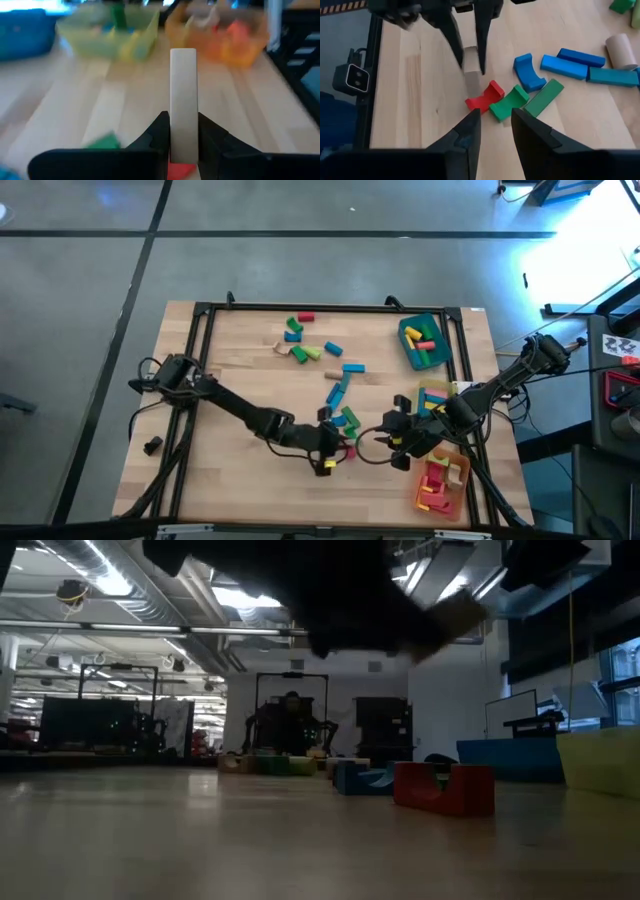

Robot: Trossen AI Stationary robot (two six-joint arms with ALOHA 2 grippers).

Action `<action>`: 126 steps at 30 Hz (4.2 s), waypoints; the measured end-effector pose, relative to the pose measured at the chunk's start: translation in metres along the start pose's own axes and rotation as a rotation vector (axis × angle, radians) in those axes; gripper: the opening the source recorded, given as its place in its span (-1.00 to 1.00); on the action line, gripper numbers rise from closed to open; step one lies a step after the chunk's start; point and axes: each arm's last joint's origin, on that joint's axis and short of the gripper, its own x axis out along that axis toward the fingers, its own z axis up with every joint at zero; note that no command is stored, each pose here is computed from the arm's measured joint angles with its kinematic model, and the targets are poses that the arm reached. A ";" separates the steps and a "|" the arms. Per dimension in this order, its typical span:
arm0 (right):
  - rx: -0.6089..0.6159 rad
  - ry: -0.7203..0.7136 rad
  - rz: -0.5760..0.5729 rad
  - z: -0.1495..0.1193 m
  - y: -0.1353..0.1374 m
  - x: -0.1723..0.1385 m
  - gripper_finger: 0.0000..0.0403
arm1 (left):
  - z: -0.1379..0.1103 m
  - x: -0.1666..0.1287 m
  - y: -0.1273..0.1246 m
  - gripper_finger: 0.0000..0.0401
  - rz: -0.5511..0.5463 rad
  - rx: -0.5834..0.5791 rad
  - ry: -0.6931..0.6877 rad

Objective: Sort blocks by size
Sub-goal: Put the brown rectangular block into the yellow bin, then put the brown arch block into the orange bin

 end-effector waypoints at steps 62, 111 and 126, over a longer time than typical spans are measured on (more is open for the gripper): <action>0.014 0.190 -0.518 -0.017 -0.071 -0.034 -0.68 | 0.027 -0.002 0.075 -0.10 0.163 0.037 0.007; 0.324 0.506 -0.581 -0.075 -0.093 -0.012 -0.31 | -0.047 -0.093 0.304 -0.12 0.090 0.421 1.038; 0.328 0.486 -0.570 -0.074 -0.092 -0.011 -0.30 | -0.076 -0.088 0.310 -0.12 0.085 0.476 0.983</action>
